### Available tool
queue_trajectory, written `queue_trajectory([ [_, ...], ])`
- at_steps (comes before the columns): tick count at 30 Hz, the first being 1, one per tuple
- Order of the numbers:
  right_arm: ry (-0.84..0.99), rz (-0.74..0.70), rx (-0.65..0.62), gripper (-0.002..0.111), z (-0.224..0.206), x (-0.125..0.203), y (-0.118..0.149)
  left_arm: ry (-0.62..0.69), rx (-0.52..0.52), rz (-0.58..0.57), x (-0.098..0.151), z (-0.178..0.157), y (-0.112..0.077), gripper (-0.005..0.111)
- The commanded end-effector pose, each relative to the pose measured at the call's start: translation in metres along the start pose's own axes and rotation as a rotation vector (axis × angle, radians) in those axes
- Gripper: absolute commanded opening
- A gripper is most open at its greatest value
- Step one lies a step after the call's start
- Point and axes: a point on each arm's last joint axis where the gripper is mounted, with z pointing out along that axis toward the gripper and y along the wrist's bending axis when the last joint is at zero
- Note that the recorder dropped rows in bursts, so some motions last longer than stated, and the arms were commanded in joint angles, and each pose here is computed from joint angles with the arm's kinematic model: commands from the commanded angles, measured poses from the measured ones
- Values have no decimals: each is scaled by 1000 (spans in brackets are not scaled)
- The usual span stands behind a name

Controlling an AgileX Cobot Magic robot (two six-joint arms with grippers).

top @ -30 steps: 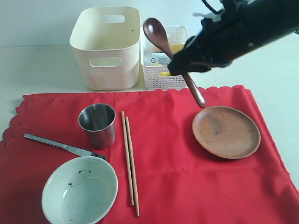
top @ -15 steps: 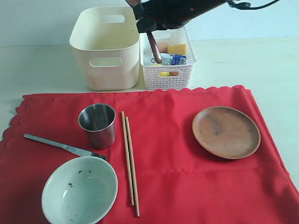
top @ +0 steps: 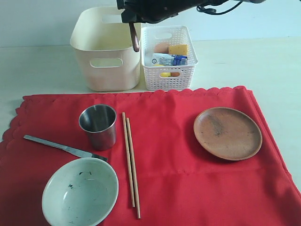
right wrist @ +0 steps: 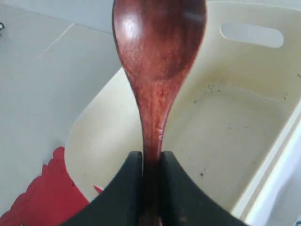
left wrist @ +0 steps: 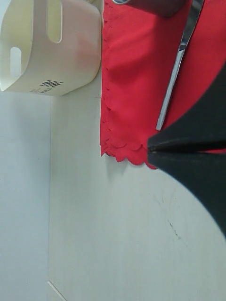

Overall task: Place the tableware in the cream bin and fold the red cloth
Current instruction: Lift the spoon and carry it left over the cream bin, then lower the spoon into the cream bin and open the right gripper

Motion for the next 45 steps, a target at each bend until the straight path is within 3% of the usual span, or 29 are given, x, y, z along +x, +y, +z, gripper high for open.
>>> queue_trajectory([
  [1, -52, 21, 3, 0, 4, -7, -2, -7, 3, -12, 0, 0, 0, 0],
  [6, -90, 77, -30, 0, 7, -10, -2, -7, 3, -12, 0, 0, 0, 0],
  [10, -137, 37, -61, 0, 14, -9, -4, -7, 3, -12, 0, 0, 0, 0],
  [22, -133, 75, 37, 0, 44, 16, -34, -7, 3, -12, 0, 0, 0, 0],
  [29, -121, 48, 39, 0, 47, 20, -36, -7, 3, -12, 0, 0, 0, 0],
  [40, -82, -24, 25, 37, 46, 23, -34, -7, 3, -12, 0, 0, 0, 0],
  [45, -107, -40, 19, 39, 36, 12, -26, -7, 3, -12, 0, 0, 0, 0],
])
